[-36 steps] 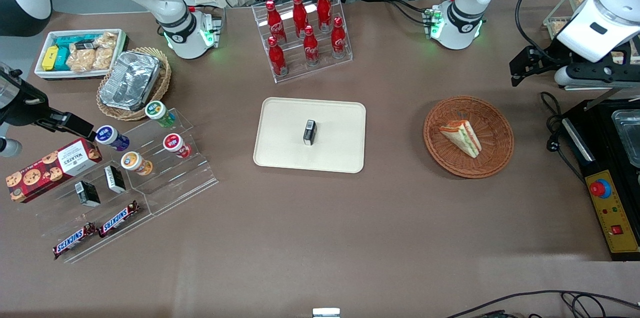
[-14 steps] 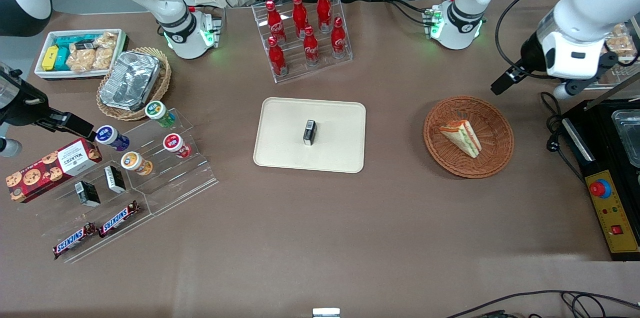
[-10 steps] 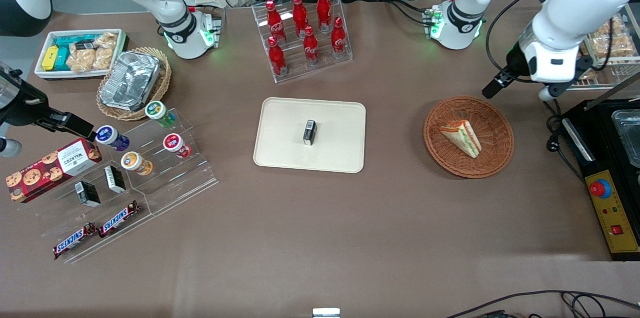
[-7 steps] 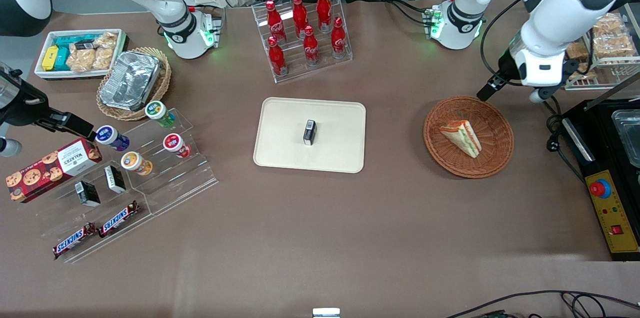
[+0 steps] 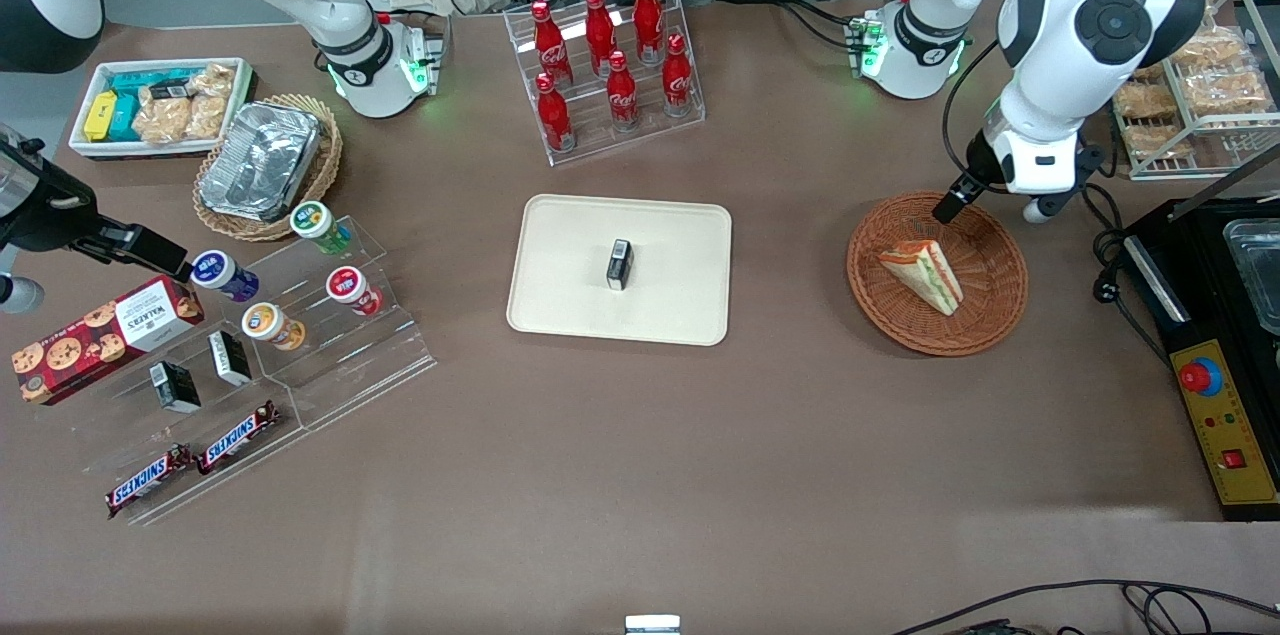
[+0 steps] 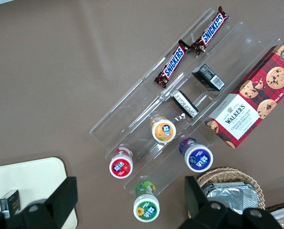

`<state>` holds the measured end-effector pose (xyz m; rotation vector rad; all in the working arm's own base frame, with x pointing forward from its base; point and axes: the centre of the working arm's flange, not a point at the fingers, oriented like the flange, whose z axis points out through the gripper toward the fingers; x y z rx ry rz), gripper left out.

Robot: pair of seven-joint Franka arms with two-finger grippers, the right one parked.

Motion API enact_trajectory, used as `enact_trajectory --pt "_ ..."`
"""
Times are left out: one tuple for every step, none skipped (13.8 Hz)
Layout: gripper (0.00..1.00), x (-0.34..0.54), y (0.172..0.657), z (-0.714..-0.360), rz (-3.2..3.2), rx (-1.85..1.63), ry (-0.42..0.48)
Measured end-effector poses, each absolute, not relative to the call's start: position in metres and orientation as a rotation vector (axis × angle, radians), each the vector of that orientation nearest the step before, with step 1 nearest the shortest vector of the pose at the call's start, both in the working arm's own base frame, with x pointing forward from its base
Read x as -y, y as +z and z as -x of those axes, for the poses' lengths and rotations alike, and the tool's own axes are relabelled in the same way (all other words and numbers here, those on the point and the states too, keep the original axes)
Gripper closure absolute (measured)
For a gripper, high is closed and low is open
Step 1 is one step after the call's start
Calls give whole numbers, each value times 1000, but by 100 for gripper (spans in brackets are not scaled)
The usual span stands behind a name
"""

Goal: Place sandwich from basket to tray
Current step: 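Lower the open left gripper around the wrapped sandwich in the basket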

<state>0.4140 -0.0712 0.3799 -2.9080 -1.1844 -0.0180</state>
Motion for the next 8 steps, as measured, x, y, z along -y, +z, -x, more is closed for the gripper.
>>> enact_trajectory --pt "0 71 374 -416 2912 1187 -29" --pt "0 72 369 -418 2915 1188 -33" --pt "0 72 362 -421 2917 1189 -35" --pt "0 72 355 -424 2920 1190 -36" --pt "0 73 347 -427 2923 1191 -40" --pt "0 73 339 -430 2925 1192 -40" --pt "0 73 330 -433 2926 1193 -37" --pt "0 74 322 -435 2927 1190 -36"
